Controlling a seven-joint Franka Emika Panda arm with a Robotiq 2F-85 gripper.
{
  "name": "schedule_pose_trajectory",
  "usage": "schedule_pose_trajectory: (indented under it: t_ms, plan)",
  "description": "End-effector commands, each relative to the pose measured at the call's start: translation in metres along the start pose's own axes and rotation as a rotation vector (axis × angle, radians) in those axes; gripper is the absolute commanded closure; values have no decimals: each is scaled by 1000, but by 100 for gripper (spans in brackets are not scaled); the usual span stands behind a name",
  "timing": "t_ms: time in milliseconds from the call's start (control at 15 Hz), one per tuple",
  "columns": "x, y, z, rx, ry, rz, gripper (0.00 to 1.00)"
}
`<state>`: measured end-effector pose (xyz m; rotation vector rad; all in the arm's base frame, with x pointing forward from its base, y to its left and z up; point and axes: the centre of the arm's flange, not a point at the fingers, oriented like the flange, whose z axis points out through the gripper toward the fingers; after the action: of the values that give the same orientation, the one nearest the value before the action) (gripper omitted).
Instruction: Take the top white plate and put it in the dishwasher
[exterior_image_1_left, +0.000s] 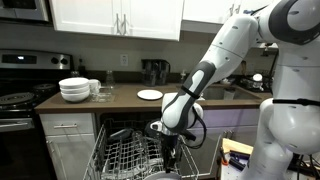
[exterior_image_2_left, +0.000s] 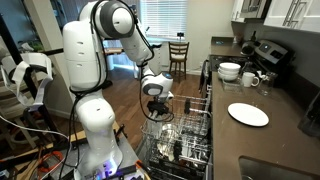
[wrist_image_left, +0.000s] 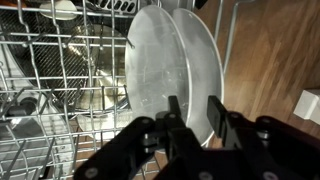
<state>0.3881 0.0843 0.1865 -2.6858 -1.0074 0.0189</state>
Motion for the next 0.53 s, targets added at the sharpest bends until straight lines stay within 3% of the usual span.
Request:
schedule_pose_trajectory:
  t_ms: [0, 333, 467]
  plan:
    - [-4, -12, -14, -48, 10, -15, 57]
    - [-3, -30, -32, -115, 3, -53, 37]
    - [-3, -39, -39, -145, -5, -60, 9]
